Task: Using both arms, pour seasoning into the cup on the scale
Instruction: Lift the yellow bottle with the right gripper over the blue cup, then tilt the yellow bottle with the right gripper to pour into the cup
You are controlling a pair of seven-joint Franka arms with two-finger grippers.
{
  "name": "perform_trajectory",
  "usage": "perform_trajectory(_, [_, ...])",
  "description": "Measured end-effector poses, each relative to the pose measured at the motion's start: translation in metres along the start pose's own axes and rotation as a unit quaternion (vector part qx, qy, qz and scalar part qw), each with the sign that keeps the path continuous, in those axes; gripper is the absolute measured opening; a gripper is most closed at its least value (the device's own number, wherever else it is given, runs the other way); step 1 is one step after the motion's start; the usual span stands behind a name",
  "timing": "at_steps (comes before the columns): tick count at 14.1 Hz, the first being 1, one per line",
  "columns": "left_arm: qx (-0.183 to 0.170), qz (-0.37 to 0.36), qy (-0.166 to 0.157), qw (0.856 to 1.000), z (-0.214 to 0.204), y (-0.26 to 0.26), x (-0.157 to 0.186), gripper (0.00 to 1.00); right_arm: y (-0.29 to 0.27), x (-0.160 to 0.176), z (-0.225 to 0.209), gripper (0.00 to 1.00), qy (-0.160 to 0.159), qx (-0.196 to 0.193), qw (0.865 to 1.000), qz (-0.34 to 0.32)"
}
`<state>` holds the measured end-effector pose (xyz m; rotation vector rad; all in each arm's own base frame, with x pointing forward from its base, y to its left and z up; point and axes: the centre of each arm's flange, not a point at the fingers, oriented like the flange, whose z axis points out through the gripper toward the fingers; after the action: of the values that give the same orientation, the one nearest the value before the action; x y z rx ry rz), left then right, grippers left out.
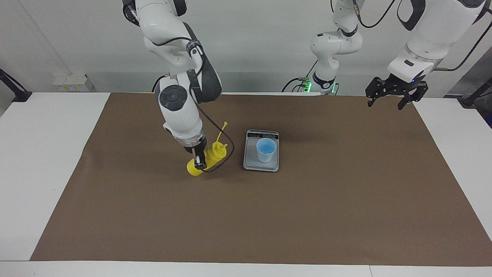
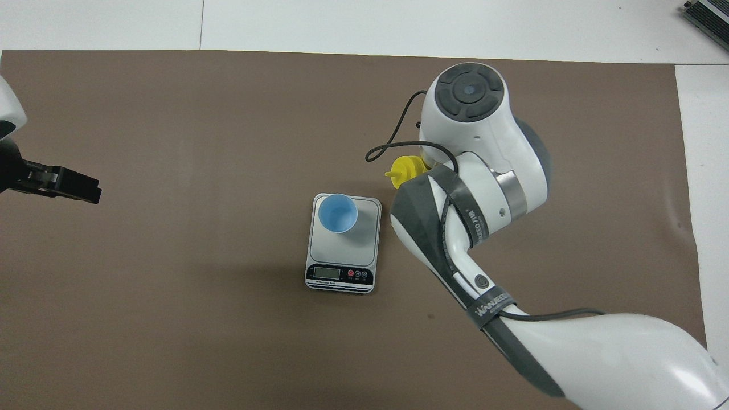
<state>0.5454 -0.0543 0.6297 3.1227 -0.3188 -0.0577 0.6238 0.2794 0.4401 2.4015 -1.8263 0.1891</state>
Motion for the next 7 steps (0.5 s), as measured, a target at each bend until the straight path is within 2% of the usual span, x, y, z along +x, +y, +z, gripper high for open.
perform_trajectory(3, [-0.009,-0.005,0.001,1.000,0.000,-0.003,0.000,1.00,0.003,-0.035,-0.017,0.52,0.077,0.029,0.995,-0.047])
perform_trajectory(7, [-0.011,-0.006,0.001,1.000,0.000,-0.003,0.000,1.00,0.004,-0.076,-0.004,0.52,0.170,0.054,0.980,-0.093])
